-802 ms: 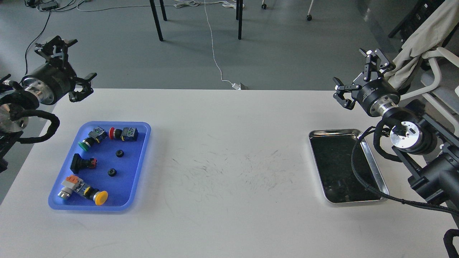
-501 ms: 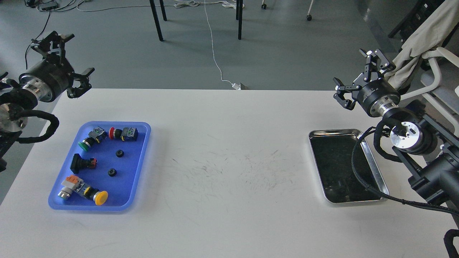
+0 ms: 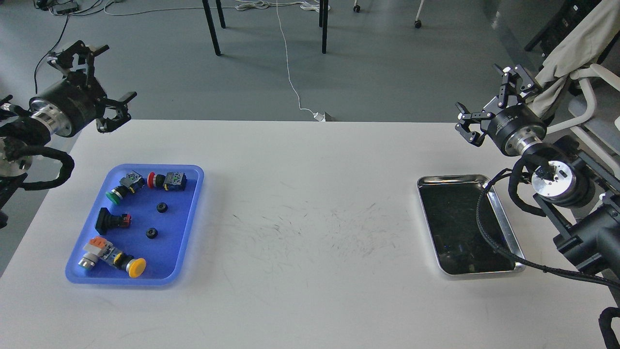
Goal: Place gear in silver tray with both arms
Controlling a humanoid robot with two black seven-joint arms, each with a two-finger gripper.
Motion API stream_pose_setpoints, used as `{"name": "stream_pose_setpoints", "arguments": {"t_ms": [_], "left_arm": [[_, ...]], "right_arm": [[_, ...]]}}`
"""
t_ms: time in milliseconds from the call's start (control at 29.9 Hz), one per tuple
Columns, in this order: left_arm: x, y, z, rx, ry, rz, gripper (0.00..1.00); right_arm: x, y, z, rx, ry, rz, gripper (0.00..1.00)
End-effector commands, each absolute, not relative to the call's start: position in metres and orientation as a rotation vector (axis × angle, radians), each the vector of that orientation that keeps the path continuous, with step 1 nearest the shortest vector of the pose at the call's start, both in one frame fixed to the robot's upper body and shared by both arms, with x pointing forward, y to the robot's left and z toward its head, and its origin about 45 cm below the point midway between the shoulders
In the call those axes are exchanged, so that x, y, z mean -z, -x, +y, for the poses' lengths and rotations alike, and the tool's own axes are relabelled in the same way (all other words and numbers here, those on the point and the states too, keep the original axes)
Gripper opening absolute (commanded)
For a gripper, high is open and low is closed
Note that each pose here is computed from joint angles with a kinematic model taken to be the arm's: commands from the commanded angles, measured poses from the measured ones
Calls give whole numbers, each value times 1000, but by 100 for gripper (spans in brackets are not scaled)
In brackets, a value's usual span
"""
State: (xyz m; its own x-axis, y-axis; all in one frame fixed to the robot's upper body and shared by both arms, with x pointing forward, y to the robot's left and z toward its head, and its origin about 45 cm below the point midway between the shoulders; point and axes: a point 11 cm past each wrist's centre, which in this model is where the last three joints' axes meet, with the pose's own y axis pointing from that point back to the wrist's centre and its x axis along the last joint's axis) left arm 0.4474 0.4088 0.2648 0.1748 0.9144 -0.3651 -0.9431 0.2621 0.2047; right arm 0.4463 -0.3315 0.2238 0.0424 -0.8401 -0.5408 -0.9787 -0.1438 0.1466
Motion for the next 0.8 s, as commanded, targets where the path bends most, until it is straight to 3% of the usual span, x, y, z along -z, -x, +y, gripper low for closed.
{"name": "stream_pose_setpoints", "arguments": {"t_ms": [0,234,768], "left_arm": [[-264,-449,406,-1317,120,510,99],[-266,-458,403,-1362,241,558,99],[-258,-455,405,-1373,223,561,99]], "right_arm": [[-227,-448,-335,-753,2038,1866,99],[-227,-448,-338,-757,2021,1871,99],[-230,-455,-342,-763,1962,1870,99]]}}
